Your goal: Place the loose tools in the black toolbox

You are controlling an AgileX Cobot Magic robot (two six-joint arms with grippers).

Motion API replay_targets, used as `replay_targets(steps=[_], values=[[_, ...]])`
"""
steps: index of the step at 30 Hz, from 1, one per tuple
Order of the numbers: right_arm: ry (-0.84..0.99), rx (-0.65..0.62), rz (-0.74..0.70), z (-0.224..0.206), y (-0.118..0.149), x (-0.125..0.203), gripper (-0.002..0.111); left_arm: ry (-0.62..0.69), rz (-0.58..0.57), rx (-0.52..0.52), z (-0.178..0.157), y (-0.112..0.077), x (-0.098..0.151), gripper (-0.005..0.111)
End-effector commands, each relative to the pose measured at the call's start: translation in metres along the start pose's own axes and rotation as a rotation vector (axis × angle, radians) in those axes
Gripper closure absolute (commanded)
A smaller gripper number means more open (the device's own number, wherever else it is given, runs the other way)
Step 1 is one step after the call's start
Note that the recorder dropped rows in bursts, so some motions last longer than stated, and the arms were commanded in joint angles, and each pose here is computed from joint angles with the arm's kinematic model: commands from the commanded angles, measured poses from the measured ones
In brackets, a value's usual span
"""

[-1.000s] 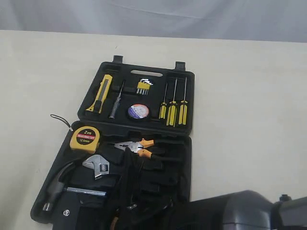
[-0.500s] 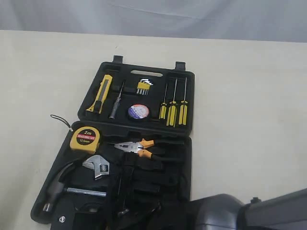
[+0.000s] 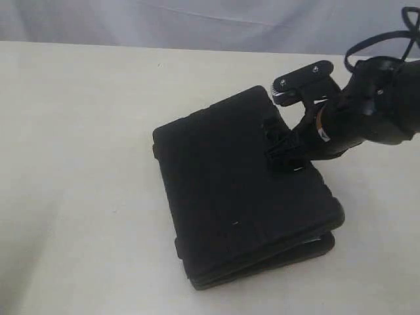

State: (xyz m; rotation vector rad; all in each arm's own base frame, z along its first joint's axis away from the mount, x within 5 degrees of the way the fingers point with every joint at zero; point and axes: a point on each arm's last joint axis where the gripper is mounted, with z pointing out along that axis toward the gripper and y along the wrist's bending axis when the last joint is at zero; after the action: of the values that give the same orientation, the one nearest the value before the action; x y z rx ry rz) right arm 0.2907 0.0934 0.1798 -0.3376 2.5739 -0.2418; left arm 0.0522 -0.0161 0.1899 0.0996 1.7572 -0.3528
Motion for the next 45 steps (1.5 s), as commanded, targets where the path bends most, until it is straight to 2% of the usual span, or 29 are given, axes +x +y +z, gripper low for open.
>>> replay_targets(steps=[1,7,15,21,23,25,27,28,36,40,42,45], values=[[-0.037,0.017,0.022,-0.018,-0.009,-0.003,0.043,0.010,0.010,0.001,0.001,0.000,0.001,0.107],[-0.028,0.006,0.011,-0.018,-0.008,-0.002,0.043,0.010,0.010,0.001,0.001,0.000,0.001,0.107],[-0.050,-0.114,-0.036,-0.019,0.003,-0.004,0.043,0.010,0.010,0.001,0.001,0.000,0.001,0.107],[-0.052,-0.115,-0.038,-0.019,0.004,-0.004,0.043,0.010,0.010,0.001,0.001,0.000,0.001,0.107],[-0.056,-0.117,-0.025,-0.019,0.004,-0.004,0.051,0.010,0.010,0.001,0.001,0.000,0.001,0.107],[-0.058,-0.117,-0.025,-0.019,0.004,-0.004,0.067,0.010,0.010,0.001,0.001,0.000,0.001,0.107],[-0.058,-0.117,-0.025,-0.019,0.004,-0.004,0.088,0.010,0.010,0.001,0.001,0.000,0.001,0.107],[-0.061,-0.119,-0.025,-0.019,0.004,-0.005,0.108,0.010,0.010,0.001,0.001,0.000,0.001,0.107],[-0.135,-0.168,-0.012,-0.026,0.011,-0.011,0.108,0.010,0.010,0.001,0.001,0.000,0.001,0.107],[-0.166,-0.231,-0.105,-0.041,0.041,-0.007,0.108,0.010,0.010,0.001,0.001,0.000,0.001,0.107],[-0.124,-0.251,-0.167,-0.031,0.057,0.004,0.108,0.010,0.010,0.001,0.001,0.000,0.001,0.107],[-0.048,-0.234,-0.182,-0.011,0.060,0.012,0.108,0.010,0.010,0.001,0.001,0.000,0.001,0.107]])
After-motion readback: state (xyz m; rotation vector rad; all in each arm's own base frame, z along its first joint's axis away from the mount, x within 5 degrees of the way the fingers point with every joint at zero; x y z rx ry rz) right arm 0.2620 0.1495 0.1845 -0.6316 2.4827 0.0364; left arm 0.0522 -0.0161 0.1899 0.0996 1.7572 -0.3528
